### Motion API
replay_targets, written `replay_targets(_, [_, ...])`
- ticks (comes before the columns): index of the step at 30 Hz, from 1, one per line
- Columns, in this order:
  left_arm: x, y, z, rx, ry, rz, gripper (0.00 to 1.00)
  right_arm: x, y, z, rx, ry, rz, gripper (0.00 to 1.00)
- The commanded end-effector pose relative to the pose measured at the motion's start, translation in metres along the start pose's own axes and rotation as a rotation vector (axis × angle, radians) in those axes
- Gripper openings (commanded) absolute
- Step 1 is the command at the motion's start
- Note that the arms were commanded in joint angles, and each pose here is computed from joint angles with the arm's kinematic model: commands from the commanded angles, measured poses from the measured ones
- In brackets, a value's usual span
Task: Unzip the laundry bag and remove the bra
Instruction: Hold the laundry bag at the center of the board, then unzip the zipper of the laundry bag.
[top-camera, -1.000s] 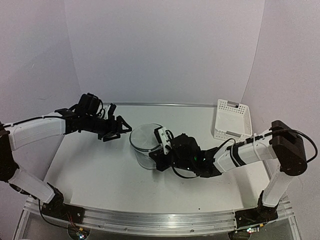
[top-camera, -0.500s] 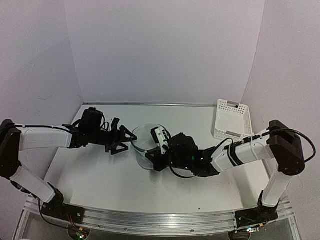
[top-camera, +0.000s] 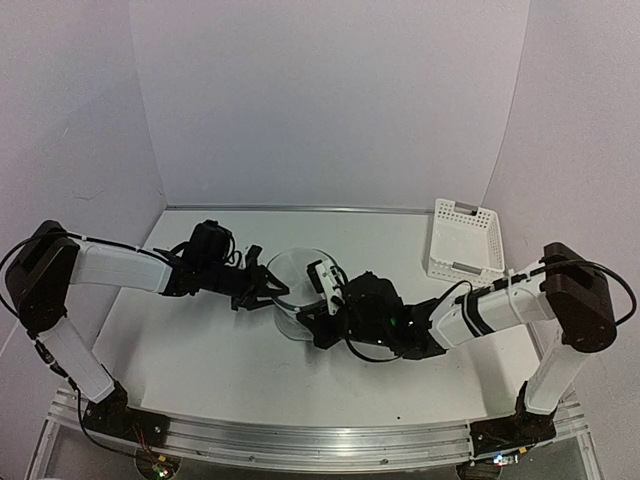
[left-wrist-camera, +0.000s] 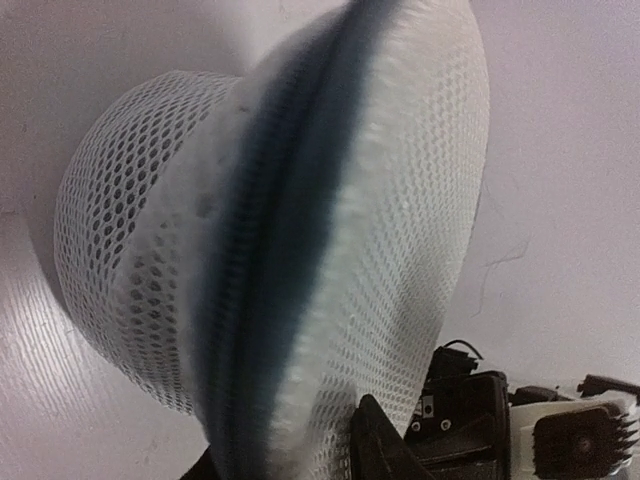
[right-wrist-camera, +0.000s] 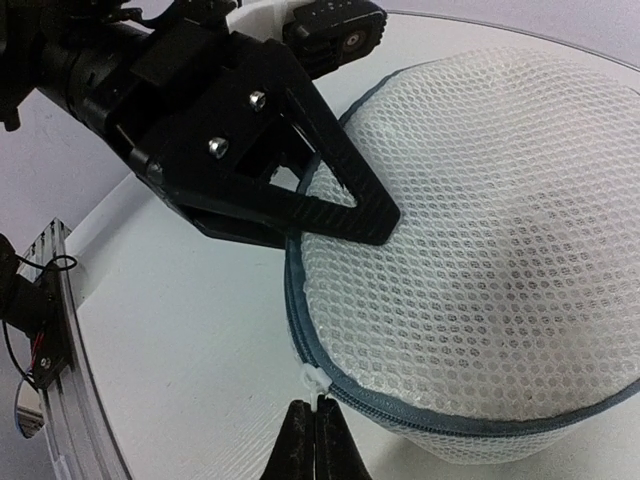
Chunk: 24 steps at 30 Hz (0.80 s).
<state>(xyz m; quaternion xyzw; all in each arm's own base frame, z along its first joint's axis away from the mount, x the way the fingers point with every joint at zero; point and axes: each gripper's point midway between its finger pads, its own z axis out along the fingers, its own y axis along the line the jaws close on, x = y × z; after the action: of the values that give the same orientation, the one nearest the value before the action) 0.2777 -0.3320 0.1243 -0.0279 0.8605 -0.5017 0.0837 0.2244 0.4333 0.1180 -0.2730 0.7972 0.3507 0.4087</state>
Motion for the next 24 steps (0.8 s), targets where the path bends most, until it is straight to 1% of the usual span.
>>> replay_targets(1, [-0.014,-0.035,-0.002,0.085,-0.030,0.063,0.11,-0.028,0.009,-0.016,-0.015,-0.096,-0.005,0.00])
replay_targets(2, [-0.014,-0.035,-0.002,0.085,-0.031,0.063,0.03,-0.027,0.008,-0.017,-0.011,-0.096,-0.003,0.00])
replay_targets(3, [-0.014,-0.034,-0.001,0.084,-0.029,0.062,0.00,-0.026,0.006,-0.019,-0.006,-0.096,-0.003,0.00])
replay_targets(7, [-0.013,-0.036,-0.001,0.089,-0.025,0.073,0.00,-0.021,-0.002,-0.025,0.026,-0.096,-0.005,0.00])
replay_targets(15, [-0.012,-0.055,-0.008,0.137,-0.012,0.164,0.00,-0.013,-0.030,-0.047,0.130,-0.105,-0.028,0.00])
replay_targets(21, [-0.004,-0.078,-0.015,0.204,0.036,0.269,0.00,-0.004,-0.061,-0.062,0.209,-0.100,-0.011,0.00])
replay_targets(24, [-0.004,-0.085,-0.019,0.188,0.048,0.340,0.00,-0.006,-0.082,-0.072,0.247,-0.107,0.003,0.00])
